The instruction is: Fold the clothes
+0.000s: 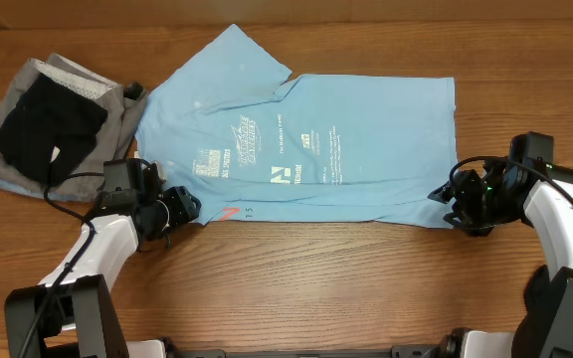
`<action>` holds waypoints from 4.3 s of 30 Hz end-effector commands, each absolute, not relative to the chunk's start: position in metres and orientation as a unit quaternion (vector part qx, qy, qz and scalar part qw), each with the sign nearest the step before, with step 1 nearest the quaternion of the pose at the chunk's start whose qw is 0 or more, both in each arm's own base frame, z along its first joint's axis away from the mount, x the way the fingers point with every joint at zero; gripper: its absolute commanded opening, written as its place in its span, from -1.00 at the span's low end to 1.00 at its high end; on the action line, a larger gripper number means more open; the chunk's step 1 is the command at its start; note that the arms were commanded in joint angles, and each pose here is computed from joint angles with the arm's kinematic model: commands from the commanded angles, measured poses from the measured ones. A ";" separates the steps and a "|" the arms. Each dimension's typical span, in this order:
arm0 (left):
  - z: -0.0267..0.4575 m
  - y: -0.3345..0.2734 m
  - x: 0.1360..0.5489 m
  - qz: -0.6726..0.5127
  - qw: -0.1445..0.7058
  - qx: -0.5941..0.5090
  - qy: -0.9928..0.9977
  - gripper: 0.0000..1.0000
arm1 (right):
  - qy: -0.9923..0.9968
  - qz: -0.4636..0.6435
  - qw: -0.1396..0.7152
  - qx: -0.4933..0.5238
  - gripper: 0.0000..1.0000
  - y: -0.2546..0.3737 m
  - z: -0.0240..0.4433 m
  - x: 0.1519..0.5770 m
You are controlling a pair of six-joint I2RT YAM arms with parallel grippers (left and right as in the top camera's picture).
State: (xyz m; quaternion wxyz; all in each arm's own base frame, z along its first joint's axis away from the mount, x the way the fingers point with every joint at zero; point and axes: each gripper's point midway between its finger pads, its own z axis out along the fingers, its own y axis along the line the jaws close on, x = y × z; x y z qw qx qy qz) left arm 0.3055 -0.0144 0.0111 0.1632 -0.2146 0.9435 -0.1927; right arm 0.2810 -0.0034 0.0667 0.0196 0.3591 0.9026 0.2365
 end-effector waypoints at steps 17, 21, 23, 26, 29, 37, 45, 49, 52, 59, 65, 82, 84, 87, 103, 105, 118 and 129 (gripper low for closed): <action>0.044 -0.050 0.333 -0.286 0.171 -0.202 0.921 -0.92 | 0.903 0.234 0.027 0.358 0.15 -0.006 0.069 0.286; 0.073 -0.043 0.361 -0.286 0.211 -0.193 0.915 -0.92 | 0.903 0.234 0.027 0.358 0.14 -0.006 0.069 0.286; 0.086 -0.041 0.372 -0.287 0.228 -0.187 0.911 -0.92 | 0.903 0.234 0.027 0.358 0.14 -0.006 0.069 0.286; 0.099 -0.034 0.385 -0.274 0.253 -0.187 0.909 -0.92 | 0.903 0.234 0.027 0.358 0.15 -0.006 0.069 0.286; 0.107 -0.028 0.395 -0.260 0.275 -0.186 0.907 -0.92 | 0.903 0.234 0.028 0.358 0.14 -0.006 0.069 0.286; 0.114 -0.024 0.410 -0.240 0.313 -0.179 0.901 -0.69 | 0.903 0.234 0.031 0.357 0.14 -0.007 0.069 0.288; 0.086 -0.026 0.373 -0.211 0.231 -0.179 0.933 -0.25 | 0.904 0.234 0.031 0.357 0.15 -0.007 0.069 0.287; 0.065 -0.022 0.351 -0.183 0.196 -0.166 0.949 -0.24 | 0.904 0.234 0.031 0.357 0.15 -0.007 0.069 0.287; 0.053 -0.024 0.350 -0.182 0.190 -0.159 0.952 -0.22 | 0.904 0.234 0.031 0.357 0.15 -0.007 0.069 0.287; 0.011 -0.046 0.366 -0.208 0.173 -0.134 0.953 -0.28 | 0.906 0.220 0.033 0.359 0.14 -0.011 0.067 0.286; 0.004 -0.050 0.378 -0.223 0.186 -0.139 0.947 -0.40 | 0.907 0.216 0.031 0.360 0.15 -0.012 0.066 0.285; 0.098 -0.054 0.417 -0.250 0.281 -0.106 0.920 -0.91 | 0.907 0.216 0.031 0.360 0.15 -0.012 0.066 0.285; 0.107 -0.055 0.423 -0.253 0.291 -0.102 0.917 -0.92 | 0.907 0.216 0.031 0.360 0.15 -0.012 0.066 0.285; 0.115 -0.055 0.431 -0.253 0.309 -0.093 0.912 -0.92 | 0.907 0.216 0.032 0.360 0.15 -0.012 0.066 0.285; 0.076 -0.075 0.443 -0.249 0.296 -0.059 0.920 -0.28 | 0.907 0.216 0.037 0.359 0.15 -0.013 0.067 0.288; 0.078 -0.069 0.440 -0.247 0.291 -0.063 0.922 -0.24 | 0.907 0.216 0.037 0.359 0.15 -0.013 0.067 0.288; 0.045 0.006 0.380 -0.123 0.168 -0.117 0.971 -0.28 | 0.907 0.216 0.033 0.360 0.17 -0.012 0.066 0.286; 0.027 0.019 0.377 -0.089 0.156 -0.131 0.975 -0.24 | 0.907 0.216 0.036 0.359 0.18 -0.013 0.067 0.288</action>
